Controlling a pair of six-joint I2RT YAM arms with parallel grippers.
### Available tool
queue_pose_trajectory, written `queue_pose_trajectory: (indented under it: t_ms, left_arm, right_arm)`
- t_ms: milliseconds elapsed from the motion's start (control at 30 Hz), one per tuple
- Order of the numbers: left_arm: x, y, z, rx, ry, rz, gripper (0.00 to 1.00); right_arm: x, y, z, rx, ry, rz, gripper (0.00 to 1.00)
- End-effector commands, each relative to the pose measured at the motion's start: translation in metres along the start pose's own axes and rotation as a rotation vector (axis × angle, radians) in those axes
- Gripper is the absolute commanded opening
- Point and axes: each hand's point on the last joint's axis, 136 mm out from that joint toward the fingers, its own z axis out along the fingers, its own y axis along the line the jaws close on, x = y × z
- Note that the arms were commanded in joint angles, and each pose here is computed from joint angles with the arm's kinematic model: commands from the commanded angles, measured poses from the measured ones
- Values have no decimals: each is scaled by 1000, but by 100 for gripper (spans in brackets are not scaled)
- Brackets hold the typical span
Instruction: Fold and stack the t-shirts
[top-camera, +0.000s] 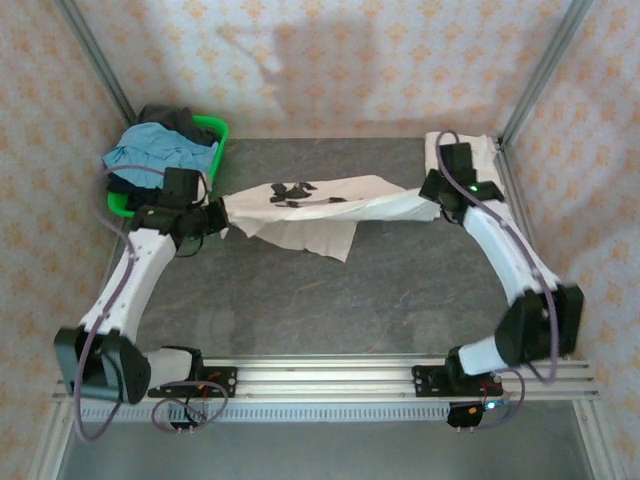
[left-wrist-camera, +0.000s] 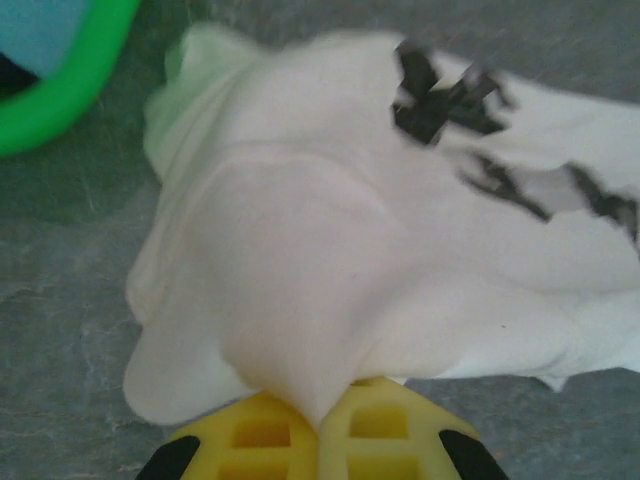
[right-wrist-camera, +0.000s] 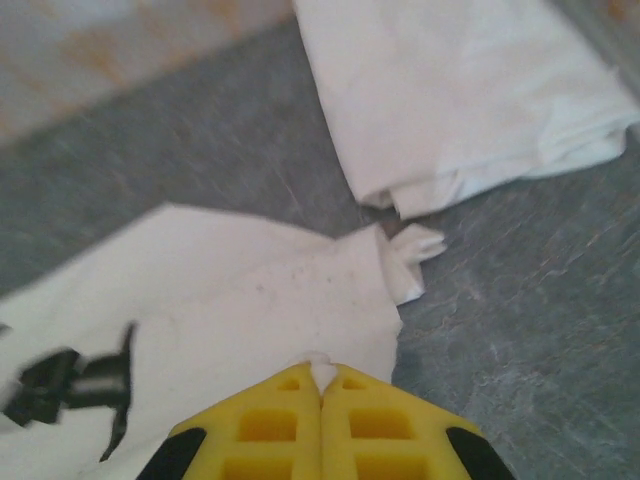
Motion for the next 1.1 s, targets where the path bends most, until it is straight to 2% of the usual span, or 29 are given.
queue_pose_trajectory:
  t_ms: [0,133,233,300,400,500,567,633,767,800,833,933,967,1000,1067]
  left_arm:
    - [-24,-7,-69,2,-159,27,0]
    - [-45,-17,-139,34,-350,30,0]
    - [-65,-23,-162,40,-438,29,0]
    - [-87,-30,-156,34,-452,30,0]
    - [-135,-53,-121,82,-410,45,0]
    - [-190,-86,-103,146,-362,90,0]
    - [-223,-105,-99,194,-374,108,0]
    - [-251,-121,-100,247,-407,123,0]
    - [-303,-146,-141,392,-627,134,0]
    - [-309,-149,-156,422,-670,133,0]
    - [-313,-152,-169,441,-708,144,0]
    - [-309,-153,-202,429,-773,187,0]
    - [-300,-156,-225,439,-797,213,0]
    - [-292,-157,-232,446,-795,227,0]
    - [-272,-154,-232,446,-747,250,0]
  right_arm:
    - [-13,-12,-63,-38,-107,13,0]
    - [-34,-7,-140,-205,-281,65,0]
    - [-45,11,-159,-327,-323,82,0]
    - [-56,28,-143,-356,-289,86,0]
    - [-82,45,-102,-288,-228,85,0]
    - [-123,61,-72,-221,-237,80,0]
    - [-148,71,-59,-193,-251,83,0]
    - [-172,79,-55,-171,-263,92,0]
    - [-226,97,-72,-188,-366,96,0]
    - [-245,97,-92,-197,-429,103,0]
    - [-250,98,-93,-196,-444,97,0]
    - [-271,93,-136,-225,-553,104,0]
    - [-269,91,-144,-226,-554,95,0]
    - [-265,88,-148,-217,-541,88,0]
    - [-250,82,-147,-199,-492,59,0]
